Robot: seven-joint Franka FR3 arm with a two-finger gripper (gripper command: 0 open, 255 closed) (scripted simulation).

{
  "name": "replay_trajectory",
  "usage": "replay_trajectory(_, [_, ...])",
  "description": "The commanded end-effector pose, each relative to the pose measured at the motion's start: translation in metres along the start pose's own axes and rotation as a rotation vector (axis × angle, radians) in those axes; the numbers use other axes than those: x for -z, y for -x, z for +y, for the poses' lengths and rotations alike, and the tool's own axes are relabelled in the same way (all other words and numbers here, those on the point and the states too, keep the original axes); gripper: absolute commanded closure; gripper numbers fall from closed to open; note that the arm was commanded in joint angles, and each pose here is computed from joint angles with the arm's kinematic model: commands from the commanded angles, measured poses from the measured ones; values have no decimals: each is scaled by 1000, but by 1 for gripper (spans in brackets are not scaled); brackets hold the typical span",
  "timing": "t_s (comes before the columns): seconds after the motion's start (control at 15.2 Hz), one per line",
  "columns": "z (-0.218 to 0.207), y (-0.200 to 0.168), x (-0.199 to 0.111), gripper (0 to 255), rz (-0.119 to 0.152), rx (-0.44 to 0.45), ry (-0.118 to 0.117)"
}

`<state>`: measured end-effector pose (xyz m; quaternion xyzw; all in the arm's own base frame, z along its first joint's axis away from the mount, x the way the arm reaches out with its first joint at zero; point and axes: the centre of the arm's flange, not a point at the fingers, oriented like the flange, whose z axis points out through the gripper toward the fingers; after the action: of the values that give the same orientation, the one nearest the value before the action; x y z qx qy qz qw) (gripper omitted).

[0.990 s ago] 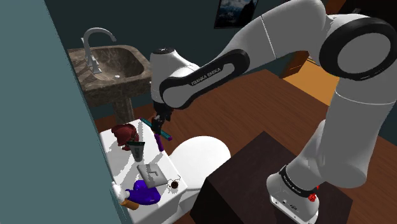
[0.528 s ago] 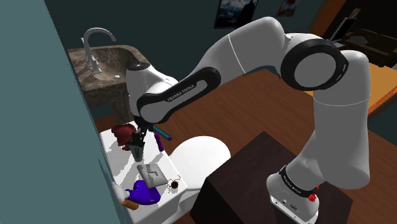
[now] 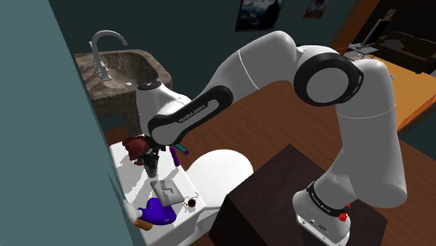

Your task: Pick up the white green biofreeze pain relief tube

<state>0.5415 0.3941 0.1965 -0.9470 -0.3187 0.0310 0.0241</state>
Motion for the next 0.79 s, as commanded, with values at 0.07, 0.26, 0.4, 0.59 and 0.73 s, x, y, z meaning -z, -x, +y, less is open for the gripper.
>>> replay_trajectory(0.07, [0, 0, -8, 0, 0, 0, 0])
replay_trajectory(0.26, [0, 0, -8, 255, 0, 0, 0])
replay_trajectory(0.4, [0, 0, -8, 255, 0, 0, 0])
replay_trajectory(0.59, [0, 0, -8, 255, 0, 0, 0])
replay_trajectory(0.73, [0, 0, -8, 255, 0, 0, 0])
